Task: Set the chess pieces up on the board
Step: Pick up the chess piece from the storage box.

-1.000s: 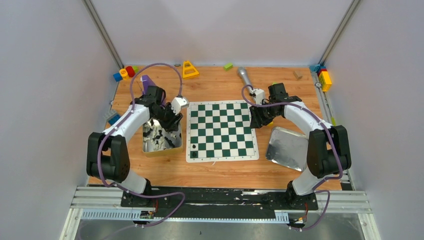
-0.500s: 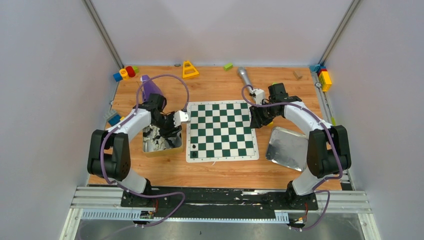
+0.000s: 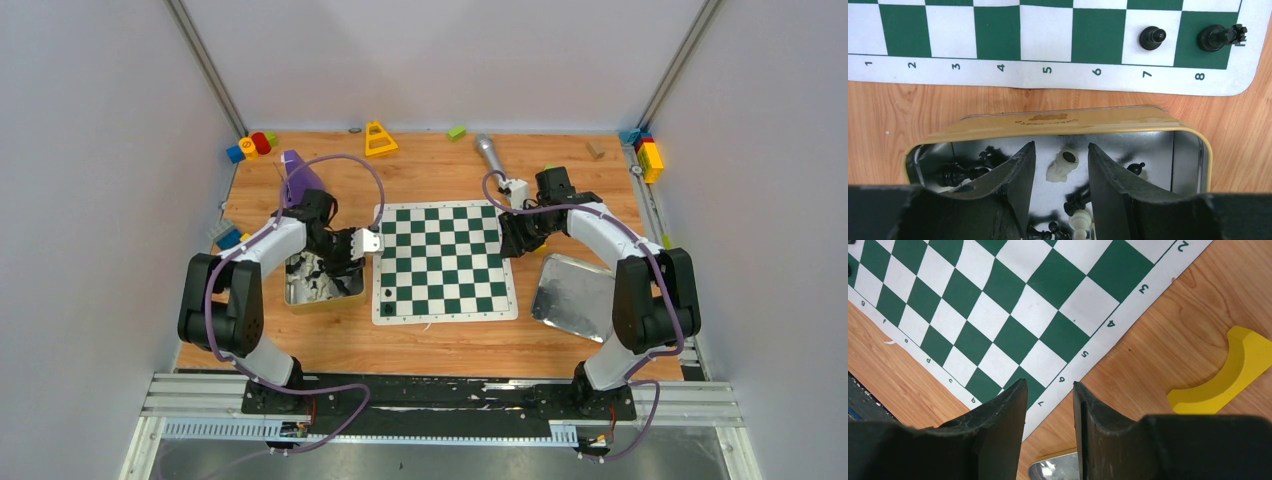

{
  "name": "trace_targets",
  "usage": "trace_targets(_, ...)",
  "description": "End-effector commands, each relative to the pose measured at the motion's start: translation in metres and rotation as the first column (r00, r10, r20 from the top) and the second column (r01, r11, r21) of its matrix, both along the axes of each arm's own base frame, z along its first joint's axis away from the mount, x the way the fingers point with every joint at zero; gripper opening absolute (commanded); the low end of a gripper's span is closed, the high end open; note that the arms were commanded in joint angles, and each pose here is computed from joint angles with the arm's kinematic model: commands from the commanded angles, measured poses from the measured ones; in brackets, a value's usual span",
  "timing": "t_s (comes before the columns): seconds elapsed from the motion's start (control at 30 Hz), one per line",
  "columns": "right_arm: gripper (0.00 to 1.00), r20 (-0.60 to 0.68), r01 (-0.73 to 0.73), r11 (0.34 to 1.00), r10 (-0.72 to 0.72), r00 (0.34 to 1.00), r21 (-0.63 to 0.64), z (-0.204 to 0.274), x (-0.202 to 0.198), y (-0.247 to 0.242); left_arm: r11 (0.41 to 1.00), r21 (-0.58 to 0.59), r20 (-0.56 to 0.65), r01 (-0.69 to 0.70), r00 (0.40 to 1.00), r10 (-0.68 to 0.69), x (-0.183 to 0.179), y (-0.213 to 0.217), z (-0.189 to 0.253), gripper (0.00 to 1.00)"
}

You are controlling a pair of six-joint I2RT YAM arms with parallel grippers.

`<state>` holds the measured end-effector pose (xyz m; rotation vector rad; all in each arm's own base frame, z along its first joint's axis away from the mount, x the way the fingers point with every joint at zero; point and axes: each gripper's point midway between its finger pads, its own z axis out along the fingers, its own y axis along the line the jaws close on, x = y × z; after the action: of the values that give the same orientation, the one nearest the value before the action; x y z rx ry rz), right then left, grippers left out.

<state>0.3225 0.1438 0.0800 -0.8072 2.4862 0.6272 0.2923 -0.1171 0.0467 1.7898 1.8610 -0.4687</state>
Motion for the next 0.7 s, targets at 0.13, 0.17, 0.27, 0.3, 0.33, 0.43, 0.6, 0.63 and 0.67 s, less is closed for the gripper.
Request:
trace_targets(0.13,0.39,0.034,-0.018,1.000,0.018,0.999,0.006,0.009,0.008,0.003,0.995,0.063,0.061,-0.072,0.996,0.068,0.012,0.017,0.022,0.49)
trace_targets(0.17,0.39,0.034,-0.019,1.000,0.019,0.999,0.007,0.009,0.007,0.003,0.992,0.067,0.063,-0.103,0.993,0.099,0.013,0.021,0.025,0.49)
trace_targets(0.27,0.39,0.038,-0.022,1.000,0.022,0.999,0.011,0.011,0.007,0.003,0.977,0.054,0.075,-0.205,0.977,0.201,0.014,0.042,0.045,0.50)
trace_targets(0.3,0.39,0.038,-0.024,1.000,0.023,0.999,0.015,0.011,0.007,0.004,0.971,0.051,0.062,-0.233,0.971,0.230,0.011,0.047,0.049,0.50)
trace_targets(0.33,0.39,0.037,-0.023,1.000,0.022,0.999,0.016,0.011,0.007,0.004,0.963,0.045,0.074,-0.266,0.962,0.262,0.011,0.055,0.056,0.51)
trace_targets(0.43,0.39,0.035,-0.026,0.999,0.026,0.999,0.021,0.012,0.007,0.005,0.939,0.067,0.081,-0.337,0.940,0.332,0.004,0.074,0.063,0.52)
trace_targets(0.6,0.39,0.027,-0.030,0.999,0.030,0.999,0.021,0.010,0.007,0.005,0.883,0.169,0.070,-0.438,0.899,0.432,-0.001,0.117,0.050,0.53)
trace_targets(0.63,0.39,0.027,-0.030,0.999,0.030,0.999,0.021,0.010,0.007,0.005,0.874,0.203,0.062,-0.441,0.897,0.439,-0.002,0.123,0.044,0.53)
trace_targets(0.67,0.39,0.026,-0.030,0.999,0.029,0.999,0.021,0.010,0.006,0.005,0.871,0.219,0.061,-0.440,0.897,0.438,-0.001,0.126,0.042,0.53)
